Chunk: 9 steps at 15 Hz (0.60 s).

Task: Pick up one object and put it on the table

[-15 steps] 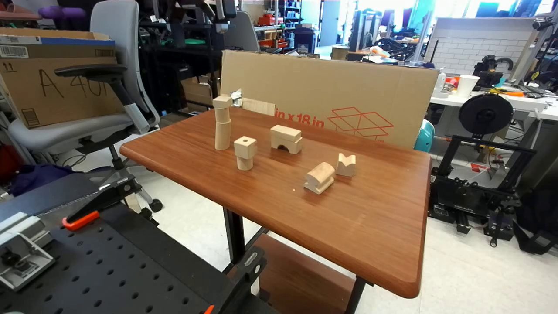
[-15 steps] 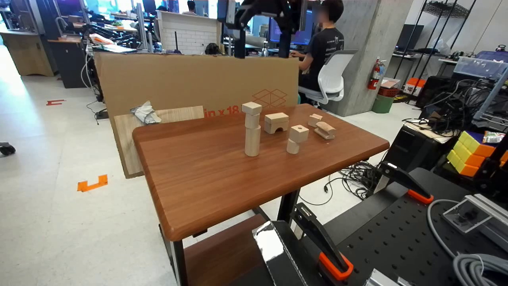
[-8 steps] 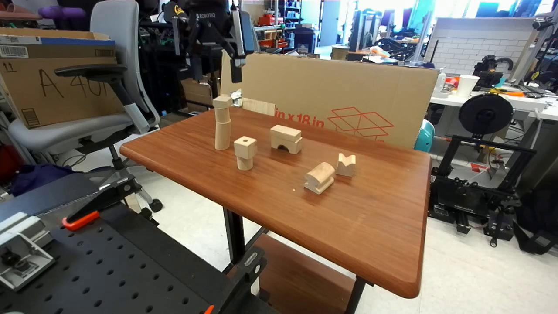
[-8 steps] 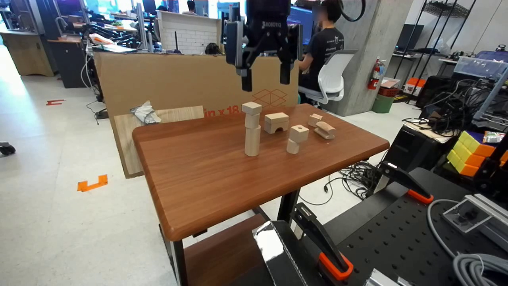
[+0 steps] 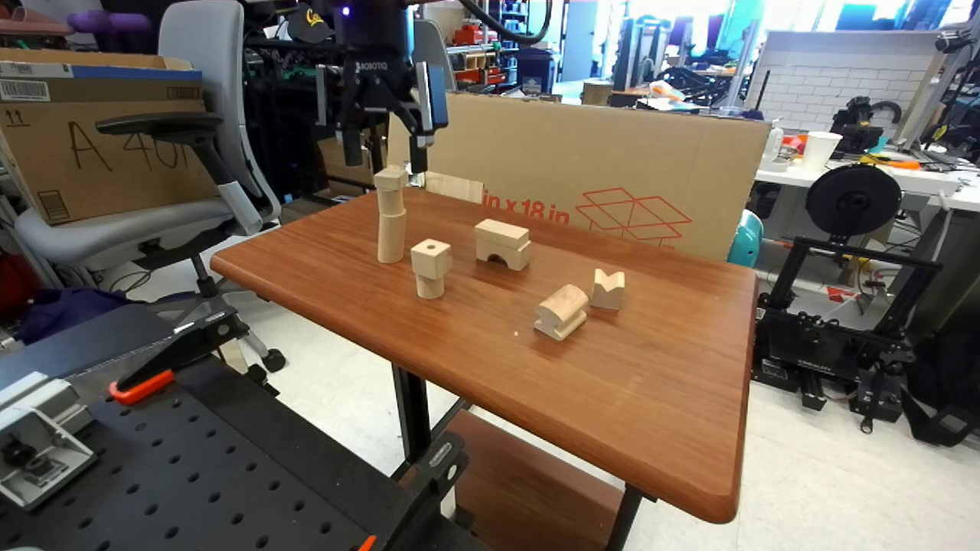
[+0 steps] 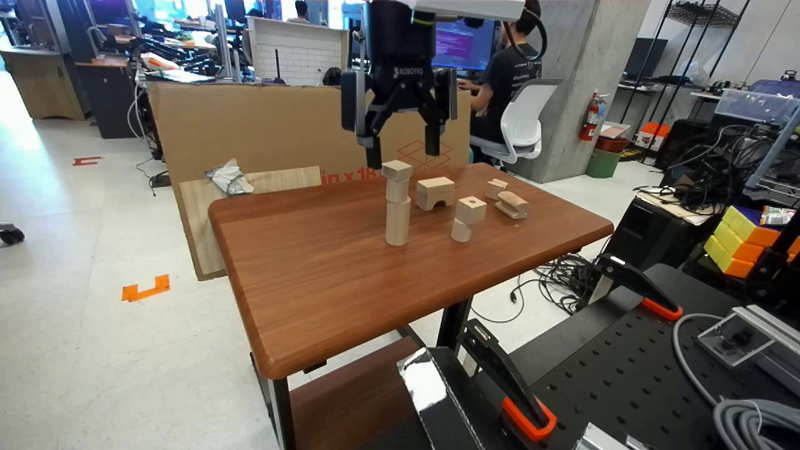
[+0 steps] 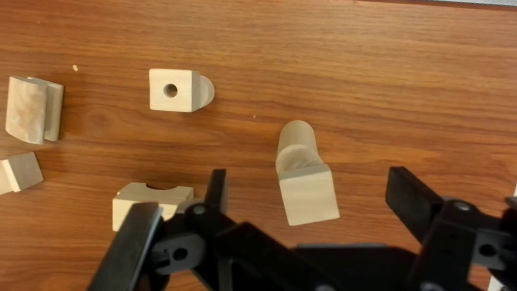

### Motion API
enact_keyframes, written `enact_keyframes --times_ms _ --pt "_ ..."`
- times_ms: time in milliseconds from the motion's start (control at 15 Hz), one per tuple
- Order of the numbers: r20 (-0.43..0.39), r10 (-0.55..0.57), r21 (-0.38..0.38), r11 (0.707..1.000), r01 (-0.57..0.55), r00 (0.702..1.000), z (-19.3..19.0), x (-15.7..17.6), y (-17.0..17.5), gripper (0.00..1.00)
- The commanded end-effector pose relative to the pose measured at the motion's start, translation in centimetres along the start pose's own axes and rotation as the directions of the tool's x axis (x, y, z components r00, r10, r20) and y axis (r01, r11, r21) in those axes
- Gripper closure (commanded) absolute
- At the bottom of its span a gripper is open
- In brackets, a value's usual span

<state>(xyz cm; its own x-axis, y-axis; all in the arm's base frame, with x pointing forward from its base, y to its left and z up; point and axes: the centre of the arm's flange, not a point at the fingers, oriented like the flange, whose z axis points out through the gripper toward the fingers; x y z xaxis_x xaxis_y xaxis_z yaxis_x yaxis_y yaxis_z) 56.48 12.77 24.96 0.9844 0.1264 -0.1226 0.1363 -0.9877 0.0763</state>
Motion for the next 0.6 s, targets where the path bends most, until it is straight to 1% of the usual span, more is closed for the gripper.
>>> enact_keyframes --times_ms 0,67,133,533 --pt "-0.014 -0.016 -0.021 1.000 0.015 1.000 0.36 1.66 -0.97 0.00" --pt "-0.014 -0.021 -0.020 1.000 0.021 1.000 0.44 1.78 -1.22 0.25" --pt "-0.014 -0.024 -0.022 0.999 0.024 1.000 0.43 1.85 -1.44 0.26" --pt "-0.015 -0.031 -0.018 0.999 0.031 0.999 0.11 2.18 -1.92 0.73"
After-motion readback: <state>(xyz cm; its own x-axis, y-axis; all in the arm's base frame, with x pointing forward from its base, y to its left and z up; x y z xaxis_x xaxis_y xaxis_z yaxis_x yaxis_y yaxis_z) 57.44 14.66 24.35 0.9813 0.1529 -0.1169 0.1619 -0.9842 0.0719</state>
